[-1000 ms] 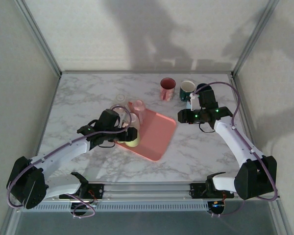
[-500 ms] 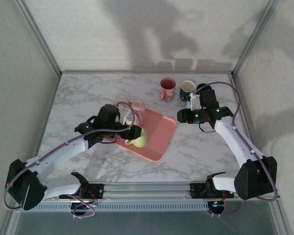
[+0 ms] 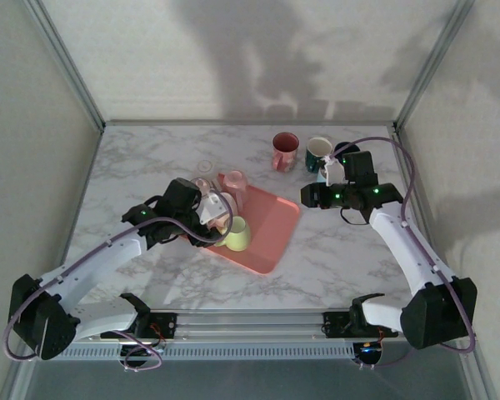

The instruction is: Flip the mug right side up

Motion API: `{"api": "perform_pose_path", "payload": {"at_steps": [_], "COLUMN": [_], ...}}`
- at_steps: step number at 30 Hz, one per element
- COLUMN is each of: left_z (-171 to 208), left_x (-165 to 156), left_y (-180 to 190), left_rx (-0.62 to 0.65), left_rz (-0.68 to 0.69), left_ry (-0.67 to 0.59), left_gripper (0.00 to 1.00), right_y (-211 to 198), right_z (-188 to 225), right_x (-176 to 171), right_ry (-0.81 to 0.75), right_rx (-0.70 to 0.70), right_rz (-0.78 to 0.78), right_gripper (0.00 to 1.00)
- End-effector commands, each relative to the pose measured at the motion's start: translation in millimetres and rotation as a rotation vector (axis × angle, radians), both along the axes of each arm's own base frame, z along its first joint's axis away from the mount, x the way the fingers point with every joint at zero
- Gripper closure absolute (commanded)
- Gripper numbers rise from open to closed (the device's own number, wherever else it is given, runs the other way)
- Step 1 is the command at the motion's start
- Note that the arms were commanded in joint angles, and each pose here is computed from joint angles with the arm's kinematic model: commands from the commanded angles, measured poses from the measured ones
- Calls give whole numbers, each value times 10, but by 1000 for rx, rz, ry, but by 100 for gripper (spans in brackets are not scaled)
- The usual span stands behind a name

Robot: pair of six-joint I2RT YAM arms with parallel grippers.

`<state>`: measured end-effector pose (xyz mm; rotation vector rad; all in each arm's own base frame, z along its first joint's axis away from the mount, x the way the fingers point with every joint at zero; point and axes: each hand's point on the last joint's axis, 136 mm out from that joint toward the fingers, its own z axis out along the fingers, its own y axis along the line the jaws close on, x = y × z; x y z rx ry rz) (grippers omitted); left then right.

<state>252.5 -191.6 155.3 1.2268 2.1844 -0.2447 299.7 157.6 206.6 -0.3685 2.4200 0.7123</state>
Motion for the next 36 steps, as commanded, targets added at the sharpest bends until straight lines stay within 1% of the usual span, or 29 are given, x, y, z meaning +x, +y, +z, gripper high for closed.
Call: {"api": "perform_pose_path", "payload": {"at_steps": [1, 7, 10, 13, 19, 23, 28, 36], "left_z": [-286, -372, -513, -629, -643, -660, -729, -835], "left_x": [-59, 56, 20, 11, 97, 130, 85, 38], "left_y": [105, -4, -45, -51, -103, -114, -125, -147], "left_rx": [123, 101, 103, 108, 69, 72, 78, 79], "left_rz": [-84, -44, -51, -33, -18, -42, -68, -91], "left_ry": [33, 89, 157, 198, 150, 115, 138, 166], "left_gripper": [32, 33, 38, 40, 39, 42, 44, 50], "right_y": [14, 43, 43, 43, 41, 49, 50, 64], "right_z": [114, 88, 89, 90, 77, 55, 54, 90], "right_x": [-2, 2, 11, 17, 32, 49, 72, 99], "right_ry": [-46, -14, -17, -16, -12, -1, 5, 4], "right_rx": [11, 29, 29, 25, 21, 22, 22, 31], "right_rz": [25, 23, 22, 25, 26, 26, 22, 20], "right_gripper": [50, 49, 49, 50, 50, 50, 50, 50]}}
